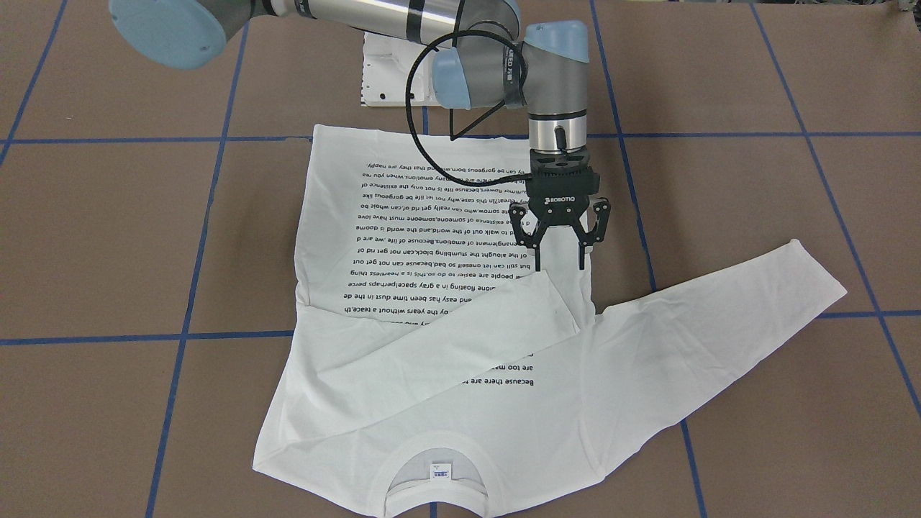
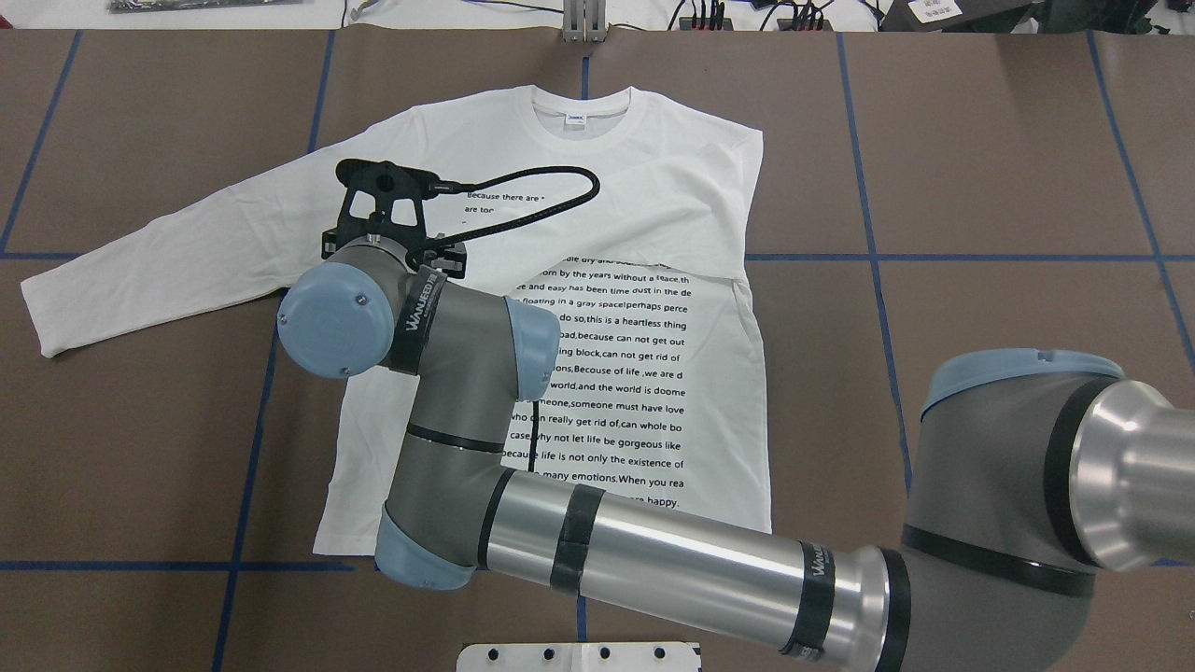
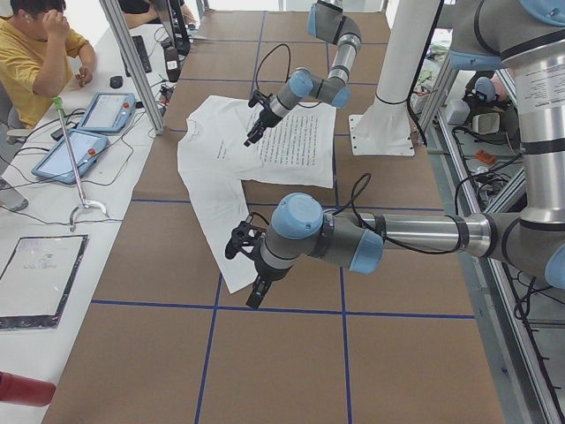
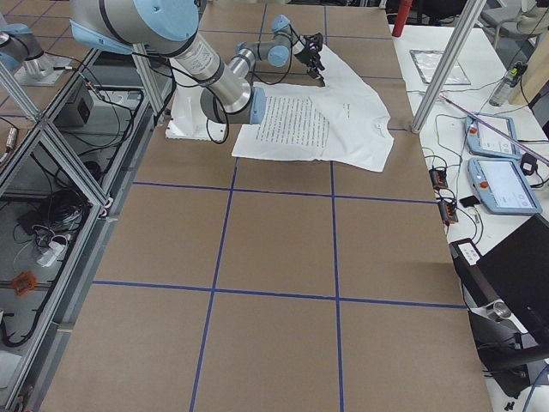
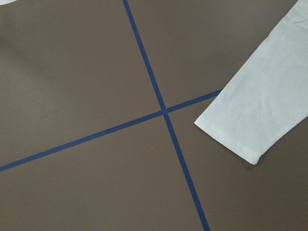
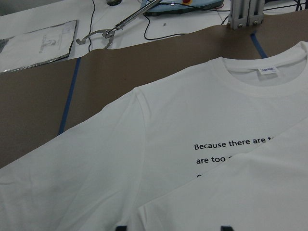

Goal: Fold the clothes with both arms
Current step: 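Release the sleeve on the shirt and withdraw the right gripper outward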

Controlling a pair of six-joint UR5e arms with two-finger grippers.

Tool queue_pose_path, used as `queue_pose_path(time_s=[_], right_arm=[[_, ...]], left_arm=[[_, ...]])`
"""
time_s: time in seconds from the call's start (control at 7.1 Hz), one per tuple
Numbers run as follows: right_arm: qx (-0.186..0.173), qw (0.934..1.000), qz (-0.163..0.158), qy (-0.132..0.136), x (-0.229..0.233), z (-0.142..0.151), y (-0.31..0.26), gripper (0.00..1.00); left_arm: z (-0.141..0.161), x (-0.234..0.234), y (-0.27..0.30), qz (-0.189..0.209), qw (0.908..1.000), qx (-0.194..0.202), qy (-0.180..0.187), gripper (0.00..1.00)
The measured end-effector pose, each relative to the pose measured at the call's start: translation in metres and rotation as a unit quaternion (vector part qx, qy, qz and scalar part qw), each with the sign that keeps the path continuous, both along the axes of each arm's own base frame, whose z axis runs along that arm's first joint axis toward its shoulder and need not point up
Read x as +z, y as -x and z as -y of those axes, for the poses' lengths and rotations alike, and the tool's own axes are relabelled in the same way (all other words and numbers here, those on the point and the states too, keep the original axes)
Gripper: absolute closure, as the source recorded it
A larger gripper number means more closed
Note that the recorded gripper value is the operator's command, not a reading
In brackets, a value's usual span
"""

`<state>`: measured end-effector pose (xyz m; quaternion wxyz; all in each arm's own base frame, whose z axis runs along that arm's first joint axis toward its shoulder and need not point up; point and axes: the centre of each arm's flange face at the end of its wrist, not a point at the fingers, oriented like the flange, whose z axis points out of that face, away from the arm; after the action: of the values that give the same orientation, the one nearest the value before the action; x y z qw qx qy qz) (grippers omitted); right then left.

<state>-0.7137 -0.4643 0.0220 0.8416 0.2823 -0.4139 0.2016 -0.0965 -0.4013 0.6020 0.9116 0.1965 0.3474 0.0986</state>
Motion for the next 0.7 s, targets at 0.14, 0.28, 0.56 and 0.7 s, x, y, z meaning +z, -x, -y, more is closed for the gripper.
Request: queue_pose_path(time_s=[0.14, 0.28, 0.56, 0.7], right_arm=[[-0.002, 0.9992, -0.012, 0.038, 0.006, 0.027, -0.020, 0.00], [-0.007, 0.9960, -0.025, 0.086, 0.014, 0.063, -0.055, 0.00], [-0.044, 0.9890, -0.022, 0.140, 0.044, 0.131, -0.157, 0.00], [-0.080, 0.9872, -0.024, 0.136, 0.077, 0.152, -0.221, 0.00]], left_arm=[[0.004, -0.005, 0.000, 0.001, 1.0000, 0.000, -0.009, 0.00], [0.014, -0.017, 0.001, 0.004, 0.9993, 0.001, -0.038, 0.00], [0.040, -0.057, 0.001, 0.007, 0.9909, -0.003, -0.134, 0.00], [0.047, -0.070, 0.000, -0.005, 0.9883, -0.008, -0.152, 0.00]])
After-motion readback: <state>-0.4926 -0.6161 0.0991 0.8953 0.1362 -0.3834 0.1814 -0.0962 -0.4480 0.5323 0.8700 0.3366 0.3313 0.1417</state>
